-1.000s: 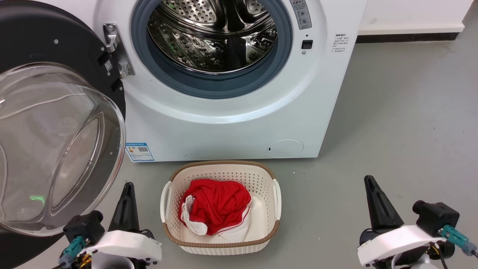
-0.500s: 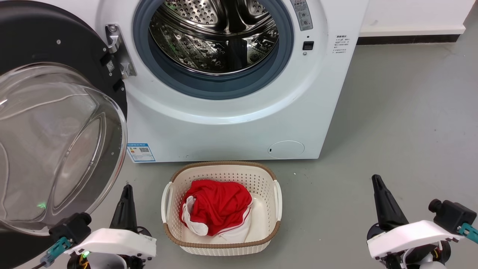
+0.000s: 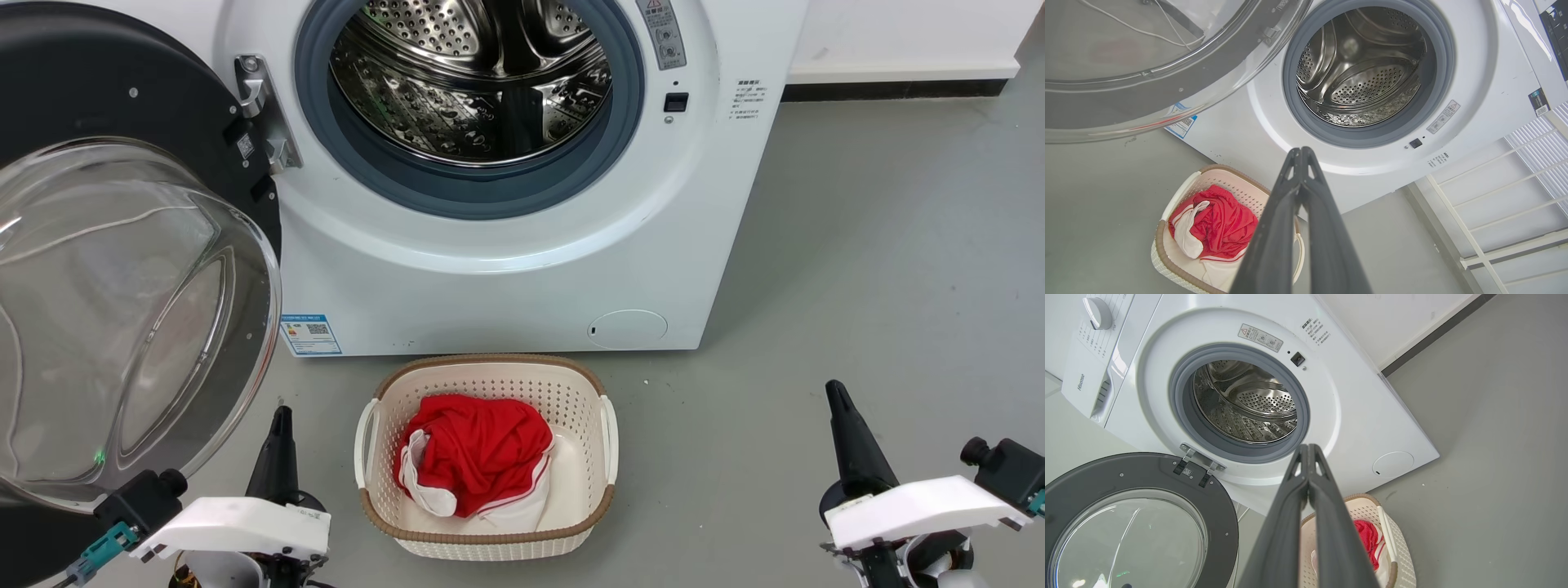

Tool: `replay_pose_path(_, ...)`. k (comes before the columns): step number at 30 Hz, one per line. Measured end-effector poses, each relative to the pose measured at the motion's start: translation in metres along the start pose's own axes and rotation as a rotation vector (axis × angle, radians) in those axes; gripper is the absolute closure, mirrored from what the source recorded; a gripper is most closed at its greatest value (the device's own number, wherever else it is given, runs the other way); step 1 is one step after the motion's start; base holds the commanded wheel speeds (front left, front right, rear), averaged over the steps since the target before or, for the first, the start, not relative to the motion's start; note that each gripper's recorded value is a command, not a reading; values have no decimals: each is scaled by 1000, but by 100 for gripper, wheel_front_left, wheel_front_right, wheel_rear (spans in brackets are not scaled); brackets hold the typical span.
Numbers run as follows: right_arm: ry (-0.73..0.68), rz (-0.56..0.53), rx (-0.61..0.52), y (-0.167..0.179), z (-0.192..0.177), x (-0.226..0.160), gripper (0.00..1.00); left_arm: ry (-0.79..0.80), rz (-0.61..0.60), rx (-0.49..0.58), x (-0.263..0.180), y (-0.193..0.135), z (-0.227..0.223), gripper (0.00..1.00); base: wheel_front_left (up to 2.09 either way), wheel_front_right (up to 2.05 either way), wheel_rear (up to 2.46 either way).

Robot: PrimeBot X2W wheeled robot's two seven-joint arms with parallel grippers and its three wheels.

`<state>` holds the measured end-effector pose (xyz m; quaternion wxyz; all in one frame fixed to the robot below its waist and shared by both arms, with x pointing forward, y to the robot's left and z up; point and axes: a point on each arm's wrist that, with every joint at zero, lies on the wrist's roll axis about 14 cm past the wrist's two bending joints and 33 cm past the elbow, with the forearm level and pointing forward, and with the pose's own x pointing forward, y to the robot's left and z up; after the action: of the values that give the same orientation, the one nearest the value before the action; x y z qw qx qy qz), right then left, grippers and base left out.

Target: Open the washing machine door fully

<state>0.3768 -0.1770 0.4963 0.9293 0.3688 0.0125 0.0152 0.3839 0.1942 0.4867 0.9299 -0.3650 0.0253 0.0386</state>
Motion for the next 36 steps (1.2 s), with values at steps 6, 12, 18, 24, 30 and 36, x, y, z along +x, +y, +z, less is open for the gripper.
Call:
replay_pose_path(6,-1,-12,79,-3,2,0,100,8,3,-81,1,0,0,100,0,0,0)
replay_pose_path(12,-5,-18,152,-4,4,2,100,14,3,-157,1,1,1,100,0,0,0)
replay_pose_path(18,-6,-27,224,-7,5,2,100,20,2,-230,2,1,1,100,0,0,0)
replay_pose_path(24,-6,-32,291,-8,6,2,100,24,0,-298,2,1,2,100,0,0,0)
replay_pose_path(30,-11,-35,355,-9,8,4,100,30,-4,-363,2,1,2,100,0,0,0)
replay_pose_path(36,-13,-36,415,-10,10,5,100,29,-14,-424,3,-1,4,100,0,0,0)
